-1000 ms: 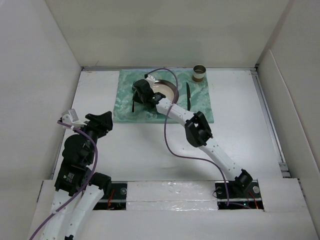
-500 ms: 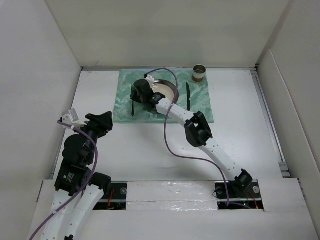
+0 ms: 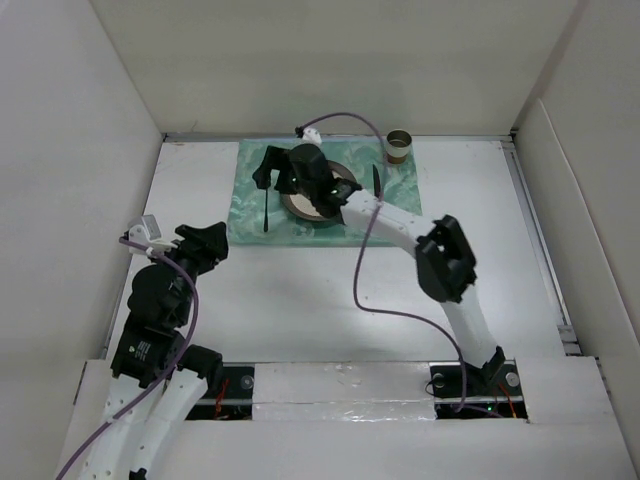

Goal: Set the dinner table for one person

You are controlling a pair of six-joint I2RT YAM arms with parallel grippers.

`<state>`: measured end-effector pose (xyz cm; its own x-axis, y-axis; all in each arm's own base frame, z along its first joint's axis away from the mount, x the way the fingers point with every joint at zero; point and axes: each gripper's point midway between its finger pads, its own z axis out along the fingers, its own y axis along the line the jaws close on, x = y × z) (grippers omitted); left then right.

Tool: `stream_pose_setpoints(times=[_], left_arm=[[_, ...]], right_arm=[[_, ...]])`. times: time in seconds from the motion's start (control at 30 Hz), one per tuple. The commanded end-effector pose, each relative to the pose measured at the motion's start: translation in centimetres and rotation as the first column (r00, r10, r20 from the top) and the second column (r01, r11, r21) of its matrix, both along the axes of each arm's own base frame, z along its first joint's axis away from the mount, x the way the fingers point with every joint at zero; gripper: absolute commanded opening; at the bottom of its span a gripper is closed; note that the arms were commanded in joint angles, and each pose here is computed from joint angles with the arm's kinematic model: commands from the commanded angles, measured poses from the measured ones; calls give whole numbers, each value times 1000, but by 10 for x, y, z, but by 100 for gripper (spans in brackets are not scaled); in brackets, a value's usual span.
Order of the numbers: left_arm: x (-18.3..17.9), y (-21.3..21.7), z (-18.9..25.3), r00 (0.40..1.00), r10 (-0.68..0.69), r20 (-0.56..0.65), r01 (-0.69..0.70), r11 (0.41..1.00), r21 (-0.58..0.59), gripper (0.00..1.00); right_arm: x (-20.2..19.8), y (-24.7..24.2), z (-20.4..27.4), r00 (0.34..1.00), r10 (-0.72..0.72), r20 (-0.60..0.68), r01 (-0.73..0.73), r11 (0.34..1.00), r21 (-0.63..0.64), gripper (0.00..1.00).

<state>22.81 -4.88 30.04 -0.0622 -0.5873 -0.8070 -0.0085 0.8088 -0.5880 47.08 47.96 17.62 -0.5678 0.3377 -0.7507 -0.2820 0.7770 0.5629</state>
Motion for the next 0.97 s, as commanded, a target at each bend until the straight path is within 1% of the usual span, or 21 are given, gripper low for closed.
stream_pose_setpoints(times=[0.0,0.03,0.07,0.1,0.13,0.17,0.2,0.23,0.27,0.33,0.37,0.43,0.47,0.5,0.53,0.57,0.6,0.67,0.73,0.8,0.93], left_arm=[[2,-2,14,999,-11,38,10,1000,12,61],[2,0,13,999,-5,37,4,1000,16,61],[2,-3,14,999,-24,41,23,999,26,61],[3,-2,15,999,-24,46,23,999,29,62],[4,-4,14,999,-30,41,29,999,32,62],[4,-6,13,998,-42,40,41,999,34,62],[5,-8,13,998,-57,40,55,998,43,63],[5,-8,13,997,-57,43,55,998,42,63],[5,-9,13,997,-60,43,58,997,46,63],[5,-10,14,996,-74,49,72,996,54,63],[5,-12,15,995,-84,51,81,995,57,64],[0,-15,20,991,-110,72,105,992,63,64],[-1,-15,24,990,-113,86,107,992,65,64],[-5,-13,29,988,-113,105,106,992,72,64],[-7,-10,35,987,-99,125,90,993,73,65],[-9,-6,40,987,-80,137,71,995,74,65],[-11,-2,44,986,-68,150,57,996,73,65],[-13,2,51,984,-48,173,34,996,80,64],[-12,-2,51,980,-68,188,54,996,76,64],[-7,-7,44,983,-85,162,74,995,73,64],[-1,-11,28,990,-93,102,86,994,70,64]], right_arm=[[-40,-20,184,934,50,353,-123,975,186,100],[-51,-32,162,936,69,346,-123,983,136,100],[-76,-55,210,905,69,419,-154,973,171,100],[-89,-66,217,891,82,446,-171,972,162,100],[-106,-76,191,887,122,445,-188,976,107,100],[-132,-105,233,850,94,518,-193,971,142,100],[-160,-132,204,847,120,517,-190,978,83,100],[-158,-134,203,849,110,516,-178,981,83,100],[-184,-168,234,819,61,570,-163,978,130,100],[-210,-200,224,826,28,564,-131,981,143,100],[-226,-240,218,823,-62,565,-57,980,190,100],[-245,-275,198,841,-136,524,12,972,233,100],[-244,-299,170,851,-216,478,114,966,233,100],[-262,-335,187,816,-307,489,148,930,336,100],[-264,-358,169,817,-378,436,239,910,340,100],[-266,-373,157,806,-423,414,288,891,351,100],[-276,-394,157,788,-474,394,315,859,404,100],[-279,-412,139,773,-520,364,389,841,375,100],[-279,-416,135,775,-522,357,402,842,359,100],[-275,-409,131,785,-506,357,403,855,327,100],[-262,-383,121,835,-434,339,384,900,205,100]])
